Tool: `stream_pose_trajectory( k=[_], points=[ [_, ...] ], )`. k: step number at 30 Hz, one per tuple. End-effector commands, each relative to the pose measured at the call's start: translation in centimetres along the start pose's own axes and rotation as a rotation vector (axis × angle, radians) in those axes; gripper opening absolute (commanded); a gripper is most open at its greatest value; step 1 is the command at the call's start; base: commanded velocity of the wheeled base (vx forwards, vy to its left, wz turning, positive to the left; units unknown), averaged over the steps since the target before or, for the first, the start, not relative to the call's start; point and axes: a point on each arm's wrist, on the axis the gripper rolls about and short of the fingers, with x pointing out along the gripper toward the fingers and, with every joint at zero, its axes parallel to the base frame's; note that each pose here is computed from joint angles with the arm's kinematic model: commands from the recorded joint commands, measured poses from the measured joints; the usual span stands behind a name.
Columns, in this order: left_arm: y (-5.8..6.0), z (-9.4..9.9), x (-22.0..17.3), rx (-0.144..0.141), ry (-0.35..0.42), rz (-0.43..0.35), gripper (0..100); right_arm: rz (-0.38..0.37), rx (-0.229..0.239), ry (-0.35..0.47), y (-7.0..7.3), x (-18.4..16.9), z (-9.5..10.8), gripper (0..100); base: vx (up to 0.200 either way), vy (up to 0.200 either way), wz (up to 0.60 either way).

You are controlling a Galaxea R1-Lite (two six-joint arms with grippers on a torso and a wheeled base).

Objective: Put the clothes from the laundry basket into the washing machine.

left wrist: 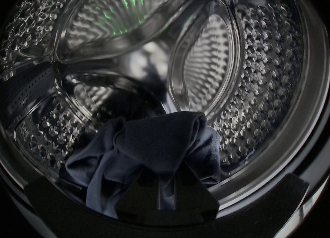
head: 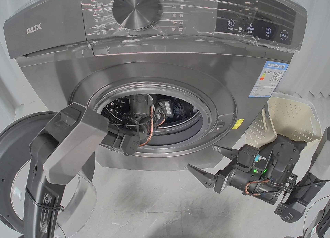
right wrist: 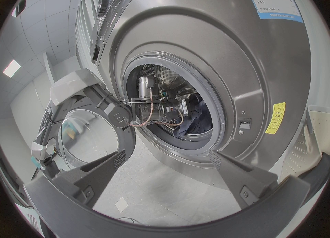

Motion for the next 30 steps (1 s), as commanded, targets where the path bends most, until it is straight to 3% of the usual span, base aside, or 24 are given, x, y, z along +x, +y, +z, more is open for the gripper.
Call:
stream_pose_trajectory(
  k=[1, 6, 12, 13, 17, 19, 23, 30],
  points=[
    [1.0, -0.8, 2.3, -0.020, -0.091, 0.032, 0, 0.000, 0.000, 0.001, 0.0, 0.0, 0.0, 100, 0.000, 0.000, 0.00],
    [1.2, -0.2, 3.7, -0.032, -0.168, 0.039, 0, 0.000, 0.000, 0.001, 0.0, 0.0, 0.0, 100, 0.000, 0.000, 0.00],
    [1.7, -0.9, 3.9, -0.025, -0.147, 0.055, 0, 0.000, 0.000, 0.003, 0.0, 0.0, -0.1, 100, 0.000, 0.000, 0.00],
    [1.7, -1.0, 3.9, -0.024, -0.148, 0.054, 100, 0.000, 0.000, 0.003, 0.0, 0.0, -0.1, 100, 0.000, 0.000, 0.00],
    [1.8, -1.1, 3.8, -0.024, -0.131, 0.058, 100, 0.000, 0.001, 0.003, 0.0, 0.0, -0.1, 100, 0.000, 0.000, 0.00],
    [2.2, -2.3, 3.1, -0.005, -0.056, 0.077, 100, 0.000, 0.000, 0.001, 0.0, 0.0, 0.0, 100, 0.000, 0.000, 0.00],
    [2.2, -2.4, 1.5, 0.020, 0.040, 0.091, 100, 0.000, 0.001, 0.003, 0.0, 0.0, -0.1, 100, 0.000, 0.000, 0.00],
    [2.3, -2.8, 0.4, 0.061, 0.157, 0.118, 100, 0.003, 0.001, 0.003, 0.1, 0.0, -0.1, 100, 0.000, 0.000, 0.00]
  ],
)
